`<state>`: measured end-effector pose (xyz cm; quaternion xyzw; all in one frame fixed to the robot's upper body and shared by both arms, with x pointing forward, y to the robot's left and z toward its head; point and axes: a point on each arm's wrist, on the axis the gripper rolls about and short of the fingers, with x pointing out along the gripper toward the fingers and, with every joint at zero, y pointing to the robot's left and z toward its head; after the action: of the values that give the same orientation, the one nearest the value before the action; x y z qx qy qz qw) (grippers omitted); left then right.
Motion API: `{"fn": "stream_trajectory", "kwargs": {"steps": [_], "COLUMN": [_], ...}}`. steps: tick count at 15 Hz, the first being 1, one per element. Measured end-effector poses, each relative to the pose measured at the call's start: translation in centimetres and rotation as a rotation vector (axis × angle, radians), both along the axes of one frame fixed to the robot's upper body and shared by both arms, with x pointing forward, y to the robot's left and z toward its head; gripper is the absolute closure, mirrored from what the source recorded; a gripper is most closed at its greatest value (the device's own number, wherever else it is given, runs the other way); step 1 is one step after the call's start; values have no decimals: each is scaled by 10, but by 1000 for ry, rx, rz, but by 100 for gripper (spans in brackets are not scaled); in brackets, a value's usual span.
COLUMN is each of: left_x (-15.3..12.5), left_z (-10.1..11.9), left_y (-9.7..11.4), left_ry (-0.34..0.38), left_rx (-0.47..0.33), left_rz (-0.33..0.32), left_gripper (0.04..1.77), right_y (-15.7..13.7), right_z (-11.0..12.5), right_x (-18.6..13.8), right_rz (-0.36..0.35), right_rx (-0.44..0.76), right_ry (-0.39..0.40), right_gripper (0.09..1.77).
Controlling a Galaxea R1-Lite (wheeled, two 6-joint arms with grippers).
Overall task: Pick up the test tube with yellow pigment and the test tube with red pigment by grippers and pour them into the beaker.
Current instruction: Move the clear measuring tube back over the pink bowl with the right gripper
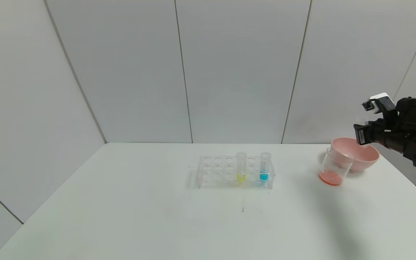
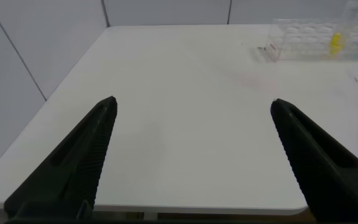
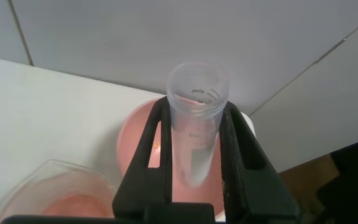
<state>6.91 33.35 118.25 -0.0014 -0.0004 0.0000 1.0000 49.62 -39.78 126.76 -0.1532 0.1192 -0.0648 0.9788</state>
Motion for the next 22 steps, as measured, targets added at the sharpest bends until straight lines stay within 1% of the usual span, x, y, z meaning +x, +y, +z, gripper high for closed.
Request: {"fn": "stream_trajectory", "kwargs": {"steps": [2,4,6,10,14,16,17,19,22], "left_x": [0,0,0,0,0,0,0,0,0], "left_z": [0,0,0,0,0,0,0,0,0], "left_y": [0,0,0,0,0,0,0,0,0], "left_ry": [0,0,0,0,0,0,0,0,0], "left_rx": [0,0,0,0,0,0,0,0,0], "left_rz": [0,0,0,0,0,0,0,0,0], "left_gripper": [5,5,5,5,5,5,5,5,5], "right_y": [0,-2,-5,-10,-14,-17,-17,-18,-19], "right_z": [-2,-9,-13,-16,-26,-30,-31,-33,-33], "right_x": [0,2,5,8,9,11,11,12,13], "right_rz": [-25,-51,-75,-110,-133,-159,-160,-160,-160], "right_rx": [113,201,267,362,375,369,366,359,359], "right_ry": [-8,9,2,-22,1,5,5,9,7], "right_gripper": [135,135,135,135,135,135,129,103,75]}}
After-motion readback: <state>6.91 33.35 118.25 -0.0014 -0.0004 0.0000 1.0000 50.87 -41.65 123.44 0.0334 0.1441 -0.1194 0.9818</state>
